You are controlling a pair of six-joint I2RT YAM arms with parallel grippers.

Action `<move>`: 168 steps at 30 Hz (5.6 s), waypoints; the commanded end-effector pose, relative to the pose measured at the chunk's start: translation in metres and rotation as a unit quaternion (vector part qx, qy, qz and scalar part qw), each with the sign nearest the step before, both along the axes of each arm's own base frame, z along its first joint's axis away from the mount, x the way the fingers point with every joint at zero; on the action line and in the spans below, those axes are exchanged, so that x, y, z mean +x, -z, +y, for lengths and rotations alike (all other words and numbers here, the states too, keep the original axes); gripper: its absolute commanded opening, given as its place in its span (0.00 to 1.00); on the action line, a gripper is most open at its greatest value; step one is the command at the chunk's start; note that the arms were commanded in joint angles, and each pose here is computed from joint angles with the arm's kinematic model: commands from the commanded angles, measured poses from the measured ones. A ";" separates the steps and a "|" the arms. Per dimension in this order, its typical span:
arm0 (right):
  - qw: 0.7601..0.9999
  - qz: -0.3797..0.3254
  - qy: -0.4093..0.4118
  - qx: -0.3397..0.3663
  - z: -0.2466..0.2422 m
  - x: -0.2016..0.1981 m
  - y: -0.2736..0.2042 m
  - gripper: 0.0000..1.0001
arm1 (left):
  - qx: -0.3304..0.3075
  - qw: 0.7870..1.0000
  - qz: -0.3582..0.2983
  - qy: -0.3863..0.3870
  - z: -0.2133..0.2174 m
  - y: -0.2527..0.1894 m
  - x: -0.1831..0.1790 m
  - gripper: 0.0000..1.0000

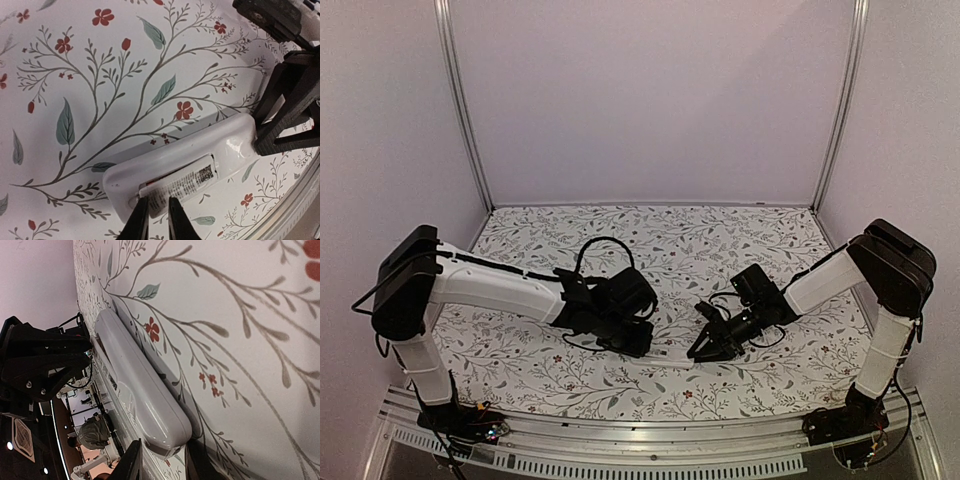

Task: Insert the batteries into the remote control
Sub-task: Press the battery cover on the remote control, then adjust the battery cover of the remote control without the battery cover, then press the battery cover on the remote control.

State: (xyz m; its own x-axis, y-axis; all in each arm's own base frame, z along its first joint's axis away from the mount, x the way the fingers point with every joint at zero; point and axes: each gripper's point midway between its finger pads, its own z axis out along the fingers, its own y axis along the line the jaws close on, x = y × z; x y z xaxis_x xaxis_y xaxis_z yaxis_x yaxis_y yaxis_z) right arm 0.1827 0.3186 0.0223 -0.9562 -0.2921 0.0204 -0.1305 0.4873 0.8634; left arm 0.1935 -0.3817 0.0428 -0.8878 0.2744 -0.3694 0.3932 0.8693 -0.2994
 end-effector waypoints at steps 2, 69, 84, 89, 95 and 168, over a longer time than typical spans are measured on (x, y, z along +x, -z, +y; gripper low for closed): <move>1.000 0.003 -0.007 -0.003 0.000 -0.003 0.004 0.29 | 0.014 1.000 0.007 0.015 -0.004 0.007 -0.009 0.15; 1.000 0.006 -0.009 -0.016 -0.001 0.000 0.008 0.34 | 0.009 0.898 -0.166 0.407 -0.026 -0.039 -0.016 0.76; 1.000 0.006 -0.009 -0.014 -0.001 0.000 0.007 0.34 | 0.029 0.872 -0.155 0.463 -0.026 -0.004 -0.002 0.73; 1.000 0.006 -0.010 -0.014 -0.002 0.000 0.008 0.34 | 0.037 0.868 -0.153 0.471 -0.028 0.002 0.002 0.70; 1.000 0.006 -0.010 -0.014 -0.002 0.000 0.008 0.34 | 0.031 0.865 -0.147 0.479 -0.034 0.004 0.002 0.67; 0.990 -0.134 -0.021 -0.045 -0.003 0.027 -0.052 0.37 | 0.110 0.971 -0.177 0.118 0.059 -0.047 0.050 0.57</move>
